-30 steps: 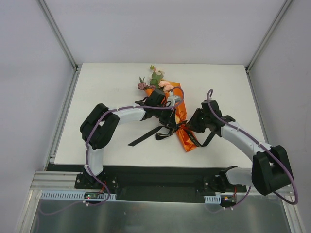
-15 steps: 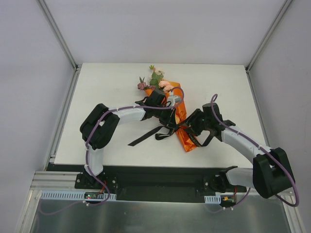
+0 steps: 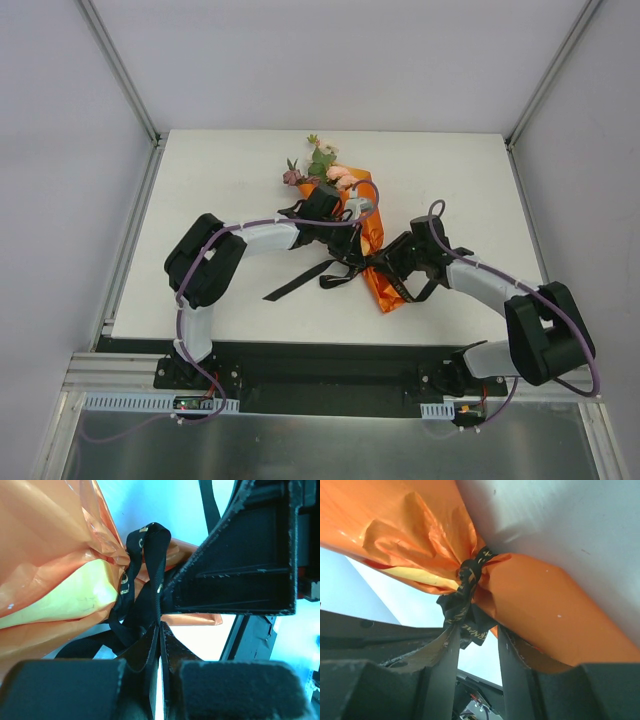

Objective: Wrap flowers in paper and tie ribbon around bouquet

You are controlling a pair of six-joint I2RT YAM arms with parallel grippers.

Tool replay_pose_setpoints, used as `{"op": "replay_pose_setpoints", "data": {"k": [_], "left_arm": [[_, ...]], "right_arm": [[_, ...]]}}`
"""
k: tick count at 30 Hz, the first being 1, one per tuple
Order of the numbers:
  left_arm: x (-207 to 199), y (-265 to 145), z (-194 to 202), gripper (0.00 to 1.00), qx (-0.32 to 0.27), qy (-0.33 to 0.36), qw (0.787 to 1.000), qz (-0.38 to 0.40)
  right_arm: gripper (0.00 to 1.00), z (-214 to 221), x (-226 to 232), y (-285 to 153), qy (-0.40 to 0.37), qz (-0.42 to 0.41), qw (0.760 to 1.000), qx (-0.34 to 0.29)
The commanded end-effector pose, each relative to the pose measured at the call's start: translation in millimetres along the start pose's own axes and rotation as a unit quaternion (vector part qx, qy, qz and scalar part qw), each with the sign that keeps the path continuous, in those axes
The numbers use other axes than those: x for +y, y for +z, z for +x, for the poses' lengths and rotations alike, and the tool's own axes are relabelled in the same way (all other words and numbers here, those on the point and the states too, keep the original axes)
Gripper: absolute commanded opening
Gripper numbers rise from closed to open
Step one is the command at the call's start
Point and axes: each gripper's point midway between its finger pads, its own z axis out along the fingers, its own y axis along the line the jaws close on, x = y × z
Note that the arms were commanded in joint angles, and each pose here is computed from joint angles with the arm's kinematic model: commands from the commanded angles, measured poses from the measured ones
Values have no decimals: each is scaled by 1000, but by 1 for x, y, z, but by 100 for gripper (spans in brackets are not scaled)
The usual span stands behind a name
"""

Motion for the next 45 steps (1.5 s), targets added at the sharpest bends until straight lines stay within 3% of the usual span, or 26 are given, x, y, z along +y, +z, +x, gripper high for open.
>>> {"op": "replay_pose_setpoints", "data": {"k": [1,8,15,23,28,31,32,38,40,41,42,45], "left_arm": [[-26,-11,-8,0,-13,25,999,33],[-28,-9,-9,0,-12,24,999,36],[-31,-9,-14,0,-14,28,999,43],[-37,-11,-12,0,-10,33,998,55],[-39,-15,-9,0,-3,51,997,56],[-40,-16,-9,0,1,60,996,58],[-41,-16,-9,0,3,63,996,59],[-44,-21,-5,2,18,62,996,64],[-46,-24,-9,8,22,63,996,62],[-47,-27,-9,11,24,55,996,66],[-49,-32,-12,21,22,37,997,71],[-49,-51,-23,37,2,8,998,69]], "right_arm": [[40,-10,17,6,0,-24,1000,-16],[40,-10,21,4,-9,-38,999,-14],[57,-10,26,-10,-21,-61,998,-26],[56,-16,35,1,-17,-59,998,-10],[49,-17,40,2,-19,-72,997,-4],[40,-16,42,4,-16,-76,997,5],[33,-17,45,5,-15,-84,996,8],[26,-14,53,6,-18,-96,995,23],[19,-15,52,8,-17,-96,995,24],[11,-15,52,7,-17,-97,995,26],[9,-15,51,7,-19,-97,995,26],[3,-15,53,6,-25,-112,993,28]]}}
